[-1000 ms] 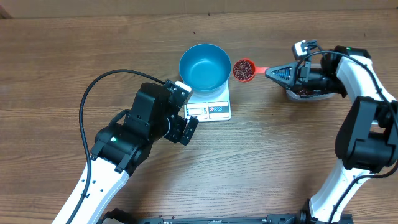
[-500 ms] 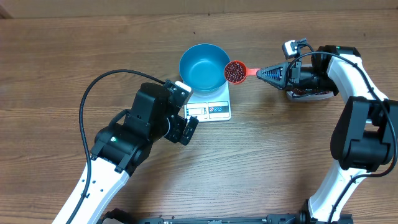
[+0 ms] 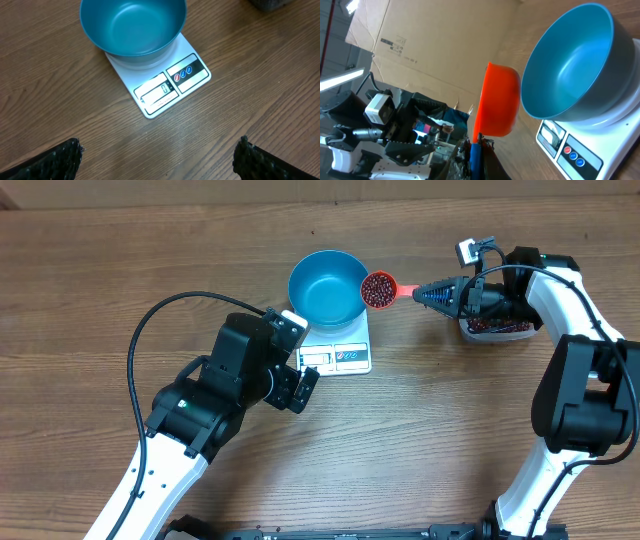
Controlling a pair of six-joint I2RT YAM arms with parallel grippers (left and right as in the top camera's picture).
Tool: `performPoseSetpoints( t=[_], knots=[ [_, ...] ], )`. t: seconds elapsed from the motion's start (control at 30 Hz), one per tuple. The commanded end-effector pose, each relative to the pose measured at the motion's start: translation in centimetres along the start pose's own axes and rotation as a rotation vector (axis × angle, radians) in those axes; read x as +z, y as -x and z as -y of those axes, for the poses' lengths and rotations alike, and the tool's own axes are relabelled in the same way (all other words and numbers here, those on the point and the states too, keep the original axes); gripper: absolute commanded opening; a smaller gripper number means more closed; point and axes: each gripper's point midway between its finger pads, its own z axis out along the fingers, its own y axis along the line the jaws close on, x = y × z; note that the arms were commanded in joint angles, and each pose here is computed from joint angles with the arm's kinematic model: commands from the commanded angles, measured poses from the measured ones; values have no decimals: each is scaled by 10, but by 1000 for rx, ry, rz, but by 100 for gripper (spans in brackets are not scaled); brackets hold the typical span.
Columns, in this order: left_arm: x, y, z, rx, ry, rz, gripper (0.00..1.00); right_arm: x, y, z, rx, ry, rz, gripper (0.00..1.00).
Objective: Scoop item into bowl and weigh 150g on scale
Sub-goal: 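Carry the filled red scoop left over the teal bowl, then tilt the red scoop with the right gripper to pour beans into bowl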
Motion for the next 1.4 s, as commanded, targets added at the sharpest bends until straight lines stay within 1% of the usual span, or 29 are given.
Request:
performPoseSetpoints(
  t=[0.0, 0.23, 0.73, 0.97, 1.2, 1.37],
  knots=[
    [-3, 9, 3, -6, -17, 21, 100, 2, 4, -4, 10, 44, 25, 4],
    [-3, 9, 3, -6, -17, 21, 100, 4, 9, -1, 60, 48, 19, 4],
    [-3, 9, 3, -6, -17, 21, 100, 30, 8, -2, 56, 72, -44, 4],
    [-3, 9, 3, -6, -17, 21, 99, 47, 6, 8, 75, 23, -97, 4],
    [-3, 9, 3, -6, -16, 21, 100, 58, 9, 22, 106, -55, -122, 4],
    [-3, 9, 3, -6, -17, 21, 100, 66, 10, 26, 96, -80, -132, 4]
  ],
)
